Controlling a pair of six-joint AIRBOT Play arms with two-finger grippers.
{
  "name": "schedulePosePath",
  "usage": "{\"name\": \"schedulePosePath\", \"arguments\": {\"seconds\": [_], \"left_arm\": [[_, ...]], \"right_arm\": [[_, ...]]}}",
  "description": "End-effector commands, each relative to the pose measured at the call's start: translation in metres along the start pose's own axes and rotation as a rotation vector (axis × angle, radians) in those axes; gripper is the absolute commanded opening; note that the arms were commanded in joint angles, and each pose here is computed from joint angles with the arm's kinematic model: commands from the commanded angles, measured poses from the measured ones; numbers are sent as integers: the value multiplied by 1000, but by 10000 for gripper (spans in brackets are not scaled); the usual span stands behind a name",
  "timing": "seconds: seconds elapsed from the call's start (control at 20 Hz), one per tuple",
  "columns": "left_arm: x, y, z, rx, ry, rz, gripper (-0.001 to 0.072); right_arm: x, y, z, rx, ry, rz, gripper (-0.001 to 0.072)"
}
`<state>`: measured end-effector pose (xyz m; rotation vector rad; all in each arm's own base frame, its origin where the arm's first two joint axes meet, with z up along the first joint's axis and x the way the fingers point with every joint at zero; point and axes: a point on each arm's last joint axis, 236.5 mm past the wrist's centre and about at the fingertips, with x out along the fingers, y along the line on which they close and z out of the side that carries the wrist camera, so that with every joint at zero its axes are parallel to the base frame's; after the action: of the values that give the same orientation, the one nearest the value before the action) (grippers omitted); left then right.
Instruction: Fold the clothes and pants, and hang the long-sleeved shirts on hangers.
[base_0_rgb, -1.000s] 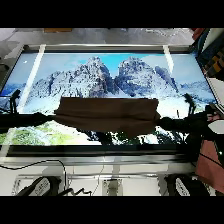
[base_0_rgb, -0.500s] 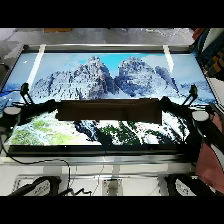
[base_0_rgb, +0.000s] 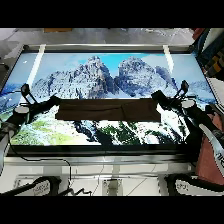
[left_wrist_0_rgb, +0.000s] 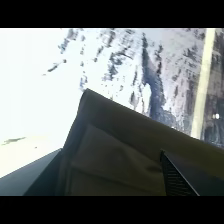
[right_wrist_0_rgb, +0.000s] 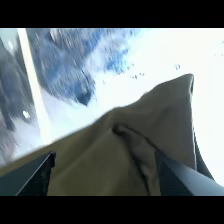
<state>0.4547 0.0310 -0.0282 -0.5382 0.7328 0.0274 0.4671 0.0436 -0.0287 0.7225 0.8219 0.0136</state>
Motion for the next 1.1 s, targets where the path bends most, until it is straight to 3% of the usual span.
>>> {"name": "schedulePosePath", "arguments": {"seconds": [0.0, 0.15, 0.4, 0.45, 0.5, 0.55, 0.6, 0.65, 0.75, 0.95, 1.05], "left_arm": [[-11, 24, -6, -30, 67, -7, 704], [-8, 34, -41, -112, 254, -90, 703], [21, 21, -91, -65, 502, -172, 700], [28, 14, -95, -47, 517, -182, 691], [35, 5, -97, -9, 524, -195, 622], [40, -3, -96, 36, 517, -205, 411], [44, -10, -90, 62, 498, -205, 198], [47, -19, -83, 84, 480, -213, 38], [42, -41, -63, 137, 455, -255, 13], [-4, -92, -28, 346, 459, -340, 12], [-41, -126, -19, 390, 461, -398, 12]], "right_arm": [[2, -8, -24, -95, 107, -28, 680], [0, -6, -38, -96, 169, -16, 680], [-7, -1, -68, -125, 297, 15, 679], [-9, 0, -73, -124, 319, 20, 679], [-10, 0, -76, -124, 331, 23, 669], [-10, 0, -76, -124, 332, 23, 583], [-10, 0, -75, -124, 329, 22, 417], [-8, 0, -72, -128, 312, 20, 269], [-7, 6, -68, -142, 299, 29, 207], [0, 65, -56, -256, 217, 102, 17], [5, 108, -54, -324, 152, 154, 16]]}}
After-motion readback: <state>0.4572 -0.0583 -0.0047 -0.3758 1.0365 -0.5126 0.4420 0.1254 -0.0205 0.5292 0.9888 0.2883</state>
